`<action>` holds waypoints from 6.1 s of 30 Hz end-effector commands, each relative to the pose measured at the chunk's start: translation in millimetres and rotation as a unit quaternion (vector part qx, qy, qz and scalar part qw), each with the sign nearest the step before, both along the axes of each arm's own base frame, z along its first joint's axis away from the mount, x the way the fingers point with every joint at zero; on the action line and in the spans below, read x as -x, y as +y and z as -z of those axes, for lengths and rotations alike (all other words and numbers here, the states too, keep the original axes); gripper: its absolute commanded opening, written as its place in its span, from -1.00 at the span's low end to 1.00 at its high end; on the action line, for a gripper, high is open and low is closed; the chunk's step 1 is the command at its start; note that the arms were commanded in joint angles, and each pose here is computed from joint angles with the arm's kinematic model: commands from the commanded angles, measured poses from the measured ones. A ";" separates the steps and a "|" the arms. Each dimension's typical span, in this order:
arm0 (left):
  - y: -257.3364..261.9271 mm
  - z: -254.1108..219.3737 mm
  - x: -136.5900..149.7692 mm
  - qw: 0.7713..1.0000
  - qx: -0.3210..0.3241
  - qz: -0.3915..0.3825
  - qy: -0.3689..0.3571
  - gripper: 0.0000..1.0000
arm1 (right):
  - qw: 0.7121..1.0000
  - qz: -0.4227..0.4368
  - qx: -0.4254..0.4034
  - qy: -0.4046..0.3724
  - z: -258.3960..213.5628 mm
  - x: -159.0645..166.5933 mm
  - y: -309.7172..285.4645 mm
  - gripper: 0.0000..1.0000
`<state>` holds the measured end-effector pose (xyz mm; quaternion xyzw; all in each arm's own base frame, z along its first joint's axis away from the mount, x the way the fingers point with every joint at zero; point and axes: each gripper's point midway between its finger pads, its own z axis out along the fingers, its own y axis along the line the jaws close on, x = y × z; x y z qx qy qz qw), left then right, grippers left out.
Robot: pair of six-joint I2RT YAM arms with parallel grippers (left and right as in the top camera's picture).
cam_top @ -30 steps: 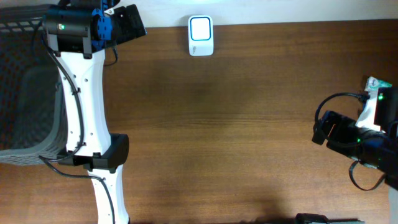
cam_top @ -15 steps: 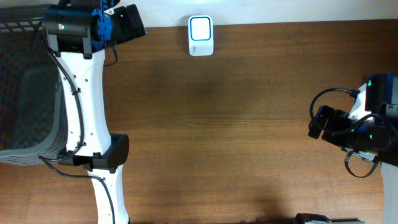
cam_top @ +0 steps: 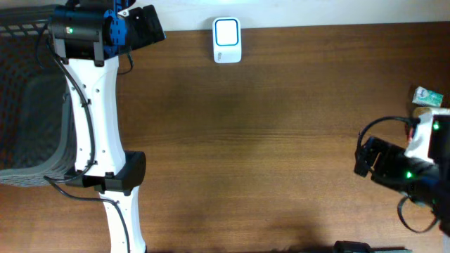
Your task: Scan the item barcode
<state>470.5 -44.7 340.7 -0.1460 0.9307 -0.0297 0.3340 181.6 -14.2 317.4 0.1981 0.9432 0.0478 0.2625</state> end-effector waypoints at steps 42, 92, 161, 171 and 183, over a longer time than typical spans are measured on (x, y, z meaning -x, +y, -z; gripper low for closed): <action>1.8 1.3 -1.0 1.000 -0.007 0.002 0.001 0.98 | 0.988 -0.103 0.005 -0.114 48.9 37.8 29.0 0.97; 1.8 1.3 -1.0 1.000 -0.007 0.002 0.001 0.98 | 0.976 -0.144 0.000 -0.161 65.7 42.2 42.1 0.97; 1.8 1.3 -1.0 1.000 -0.007 0.002 0.001 0.98 | 0.866 -0.142 0.149 -0.456 160.4 -64.1 25.2 0.97; 1.8 1.3 -1.0 1.000 -0.007 0.002 0.001 0.98 | 0.862 -0.149 0.159 -0.457 159.6 -64.1 25.9 0.97; 1.8 1.3 -1.0 1.000 -0.007 0.002 0.001 0.98 | 0.862 -0.149 0.159 -0.457 159.6 -64.1 25.9 0.97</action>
